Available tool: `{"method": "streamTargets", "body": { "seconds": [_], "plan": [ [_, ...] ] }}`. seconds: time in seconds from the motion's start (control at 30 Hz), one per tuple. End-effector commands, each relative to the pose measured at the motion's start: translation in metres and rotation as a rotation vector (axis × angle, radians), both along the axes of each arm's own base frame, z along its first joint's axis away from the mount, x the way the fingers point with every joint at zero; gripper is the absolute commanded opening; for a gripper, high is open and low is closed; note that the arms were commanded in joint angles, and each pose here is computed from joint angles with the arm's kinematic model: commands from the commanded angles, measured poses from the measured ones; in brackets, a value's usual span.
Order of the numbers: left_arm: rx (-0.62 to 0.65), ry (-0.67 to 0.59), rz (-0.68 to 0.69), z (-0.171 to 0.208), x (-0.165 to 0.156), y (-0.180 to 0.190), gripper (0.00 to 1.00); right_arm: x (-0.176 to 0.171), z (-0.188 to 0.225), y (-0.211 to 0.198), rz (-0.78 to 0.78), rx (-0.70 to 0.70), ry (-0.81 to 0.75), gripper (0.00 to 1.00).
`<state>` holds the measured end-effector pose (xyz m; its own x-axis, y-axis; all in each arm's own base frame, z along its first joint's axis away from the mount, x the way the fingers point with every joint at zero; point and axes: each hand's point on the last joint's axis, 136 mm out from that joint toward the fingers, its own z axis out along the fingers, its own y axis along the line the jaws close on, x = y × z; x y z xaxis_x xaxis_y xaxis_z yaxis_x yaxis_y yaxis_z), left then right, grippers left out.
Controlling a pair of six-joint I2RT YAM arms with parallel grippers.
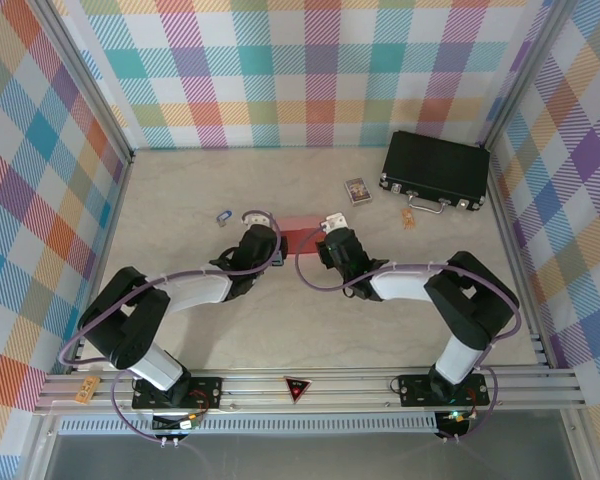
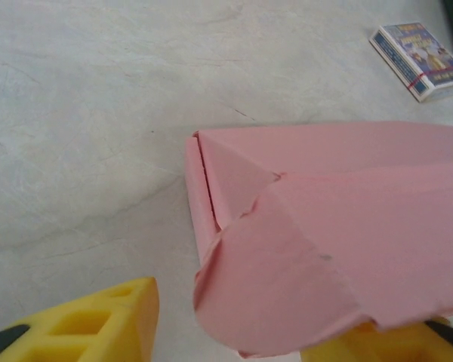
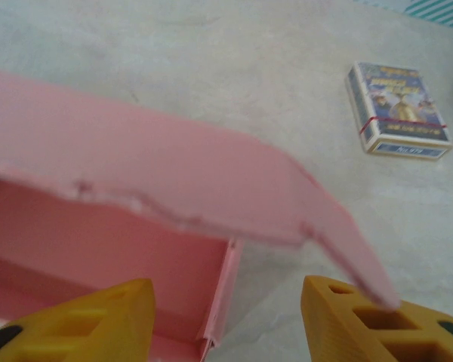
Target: Fold the paper box
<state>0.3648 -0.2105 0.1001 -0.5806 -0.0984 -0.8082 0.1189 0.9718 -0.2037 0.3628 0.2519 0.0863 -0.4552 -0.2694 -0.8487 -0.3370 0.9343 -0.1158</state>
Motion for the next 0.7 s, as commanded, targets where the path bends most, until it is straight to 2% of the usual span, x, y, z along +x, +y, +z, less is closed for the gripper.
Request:
{"method": "streamTargets", "body": {
  "seconds": [0.0,0.2,0.33,0.57,0.67],
  "plan": [
    [-0.003,0.0,-0.039,0.004,-0.012,-0.003,0.57,-0.017,0.002,0.005,0.05,0.045,0.05,0.56],
    [-0.017,0.004,-0.09,0.004,-0.032,0.003,0.66,-0.036,0.004,-0.012,0.036,0.053,0.085,0.57],
    [-0.003,0.013,-0.094,0.007,-0.047,0.015,0.67,-0.048,0.004,-0.034,-0.015,0.006,0.115,0.58],
    [0.085,0.022,-0.02,0.029,-0.06,0.047,0.66,-0.053,0.011,-0.088,-0.18,-0.035,0.12,0.6],
    [0.1,-0.004,0.078,0.046,-0.058,0.066,0.65,-0.048,0.016,-0.112,-0.257,-0.036,0.153,0.6]
  ]
}}
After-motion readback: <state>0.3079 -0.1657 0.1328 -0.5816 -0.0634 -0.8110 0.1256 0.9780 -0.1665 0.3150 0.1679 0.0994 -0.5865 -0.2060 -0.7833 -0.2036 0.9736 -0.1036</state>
